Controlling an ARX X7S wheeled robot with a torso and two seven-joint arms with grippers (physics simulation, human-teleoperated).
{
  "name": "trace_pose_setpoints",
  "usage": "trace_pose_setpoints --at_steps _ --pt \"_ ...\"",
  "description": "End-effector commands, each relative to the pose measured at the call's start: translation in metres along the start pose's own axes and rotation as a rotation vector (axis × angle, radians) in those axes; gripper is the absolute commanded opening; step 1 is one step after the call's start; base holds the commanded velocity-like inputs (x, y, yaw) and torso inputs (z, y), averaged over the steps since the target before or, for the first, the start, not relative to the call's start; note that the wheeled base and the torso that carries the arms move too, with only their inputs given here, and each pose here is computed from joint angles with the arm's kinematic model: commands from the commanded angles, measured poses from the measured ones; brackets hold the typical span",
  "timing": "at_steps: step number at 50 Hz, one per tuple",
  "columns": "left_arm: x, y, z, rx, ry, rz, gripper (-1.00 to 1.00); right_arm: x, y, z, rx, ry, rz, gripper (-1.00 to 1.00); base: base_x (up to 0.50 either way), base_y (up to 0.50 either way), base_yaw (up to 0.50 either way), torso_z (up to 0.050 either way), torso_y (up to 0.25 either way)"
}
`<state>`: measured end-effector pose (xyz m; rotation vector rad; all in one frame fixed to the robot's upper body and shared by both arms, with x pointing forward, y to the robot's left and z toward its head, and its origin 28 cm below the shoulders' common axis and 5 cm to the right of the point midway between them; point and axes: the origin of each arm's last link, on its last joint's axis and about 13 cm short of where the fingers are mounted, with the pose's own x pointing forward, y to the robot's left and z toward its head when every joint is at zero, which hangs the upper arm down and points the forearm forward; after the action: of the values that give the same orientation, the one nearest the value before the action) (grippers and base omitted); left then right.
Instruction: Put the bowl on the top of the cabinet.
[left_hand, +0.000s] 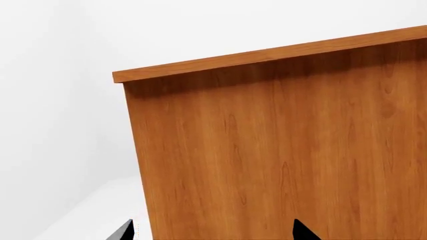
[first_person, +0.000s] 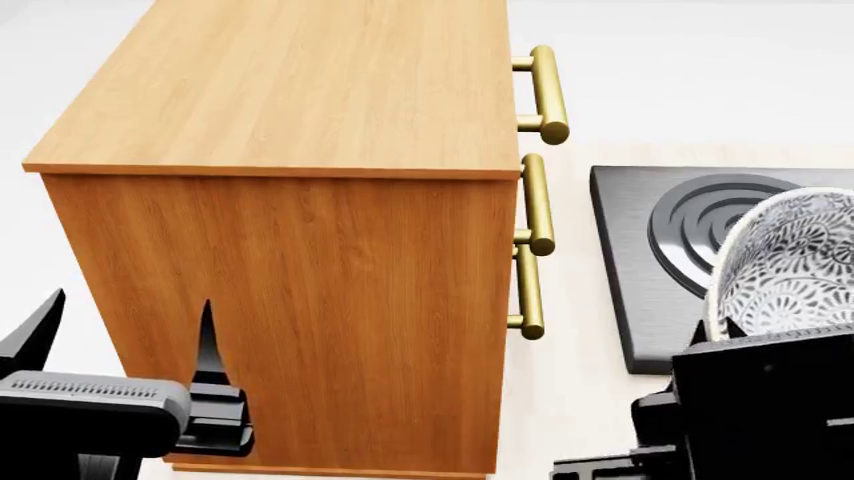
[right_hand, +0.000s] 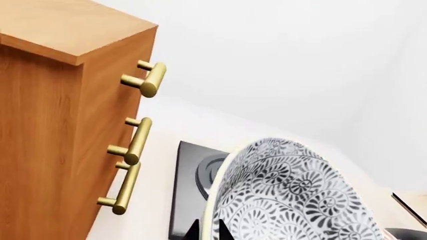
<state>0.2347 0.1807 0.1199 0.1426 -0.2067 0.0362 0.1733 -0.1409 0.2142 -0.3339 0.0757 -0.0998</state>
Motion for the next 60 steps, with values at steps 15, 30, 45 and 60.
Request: trace_pose_setpoints --at_steps 15,30,45,60 --pt "0.001 0.001 -0.003 -0.004 0.004 0.002 1.00 0.029 -0.007 0.076 -0.009 -0.101 -0.027 -1.00 0.00 0.00 0.00 0.000 0.000" --pt "0.001 0.001 -0.001 0.001 0.003 0.001 1.00 0.036 -0.009 0.125 -0.023 -0.152 -0.041 -1.00 0.00 0.00 0.00 0.000 0.001" --pt "0.002 0.000 -0.002 0.002 0.004 -0.003 1.00 0.036 -0.004 0.168 -0.045 -0.214 -0.048 -1.00 0.00 0.00 0.00 0.000 0.001" --pt "0.002 0.000 -0.004 0.005 0.010 -0.002 1.00 0.043 0.014 0.202 -0.069 -0.277 -0.072 -1.00 0.00 0.00 0.00 0.000 0.001"
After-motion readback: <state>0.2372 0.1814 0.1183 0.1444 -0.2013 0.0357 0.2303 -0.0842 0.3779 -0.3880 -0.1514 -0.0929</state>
